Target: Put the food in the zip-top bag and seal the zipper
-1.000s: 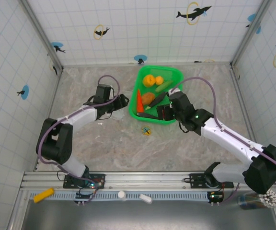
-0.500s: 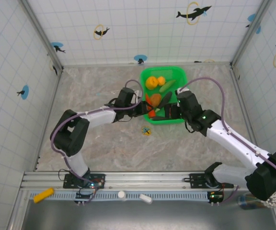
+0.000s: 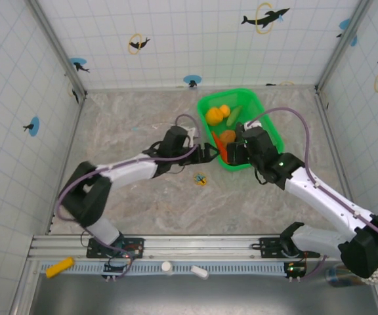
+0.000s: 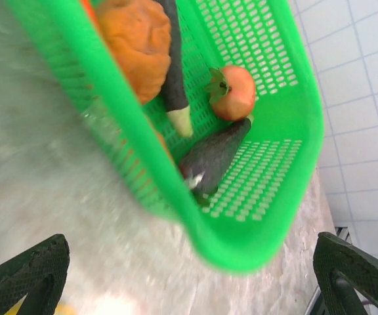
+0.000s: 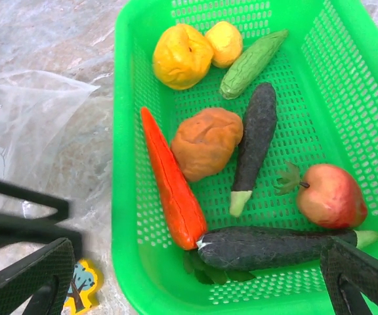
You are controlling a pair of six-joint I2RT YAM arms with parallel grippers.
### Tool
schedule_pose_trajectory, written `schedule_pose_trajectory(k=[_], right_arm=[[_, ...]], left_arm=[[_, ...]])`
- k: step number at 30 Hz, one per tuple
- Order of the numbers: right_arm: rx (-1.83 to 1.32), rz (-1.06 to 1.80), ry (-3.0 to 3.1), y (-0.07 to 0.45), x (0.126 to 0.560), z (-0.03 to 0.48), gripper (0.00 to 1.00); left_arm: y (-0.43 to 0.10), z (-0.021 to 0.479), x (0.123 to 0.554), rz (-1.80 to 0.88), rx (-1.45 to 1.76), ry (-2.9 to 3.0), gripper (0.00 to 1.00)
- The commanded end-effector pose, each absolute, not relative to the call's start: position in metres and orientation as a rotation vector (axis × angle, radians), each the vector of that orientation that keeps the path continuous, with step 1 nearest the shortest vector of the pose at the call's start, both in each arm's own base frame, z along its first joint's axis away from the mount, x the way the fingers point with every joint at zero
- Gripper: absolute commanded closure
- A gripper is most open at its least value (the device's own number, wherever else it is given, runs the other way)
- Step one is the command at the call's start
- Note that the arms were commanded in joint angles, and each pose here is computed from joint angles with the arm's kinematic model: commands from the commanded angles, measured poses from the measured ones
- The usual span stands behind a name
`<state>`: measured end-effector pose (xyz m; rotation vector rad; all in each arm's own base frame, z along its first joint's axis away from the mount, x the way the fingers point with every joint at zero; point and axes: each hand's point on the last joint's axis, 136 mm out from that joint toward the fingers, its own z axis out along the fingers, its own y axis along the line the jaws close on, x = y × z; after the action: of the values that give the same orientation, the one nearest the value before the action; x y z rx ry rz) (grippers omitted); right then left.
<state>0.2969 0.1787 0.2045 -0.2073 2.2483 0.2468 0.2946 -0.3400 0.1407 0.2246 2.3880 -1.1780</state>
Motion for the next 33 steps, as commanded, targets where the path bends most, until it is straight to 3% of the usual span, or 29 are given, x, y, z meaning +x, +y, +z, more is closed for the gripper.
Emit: schedule_pose_trajectory(k=[1, 8, 14, 18, 22, 33], right_arm=[[-0.264, 0.315, 2.21, 0.206, 0.312, 0.226, 0.0], [-0.397, 0.527, 2.411, 0.3, 0.333, 0.154, 0.1], [-0.42, 0.602, 2.504, 0.38, 0.353, 0.112, 0.14], [-0.313, 0.662, 2.524, 0.406, 0.381, 0.093, 0.2], [-0.258, 0.548, 2.518, 0.406, 0.405, 0.089, 0.23], [-0.241, 0.211, 2.538, 0.33, 0.415, 0.073, 0.22]], left_arm=[[-0.279, 0.159, 0.3, -1.023, 0.124, 2.353, 0.03], [-0.156, 0.167, 0.304, -0.748, -0.251, 2.299, 0.02], [-0.115, 0.208, 0.29, -0.627, -0.357, 2.14, 0.03], [-0.096, 0.231, 0.278, -0.555, -0.363, 2.066, 0.02], [-0.087, 0.241, 0.273, -0.496, -0.333, 2.053, 0.03], [-0.084, 0.244, 0.273, -0.44, -0.278, 2.043, 0.03]])
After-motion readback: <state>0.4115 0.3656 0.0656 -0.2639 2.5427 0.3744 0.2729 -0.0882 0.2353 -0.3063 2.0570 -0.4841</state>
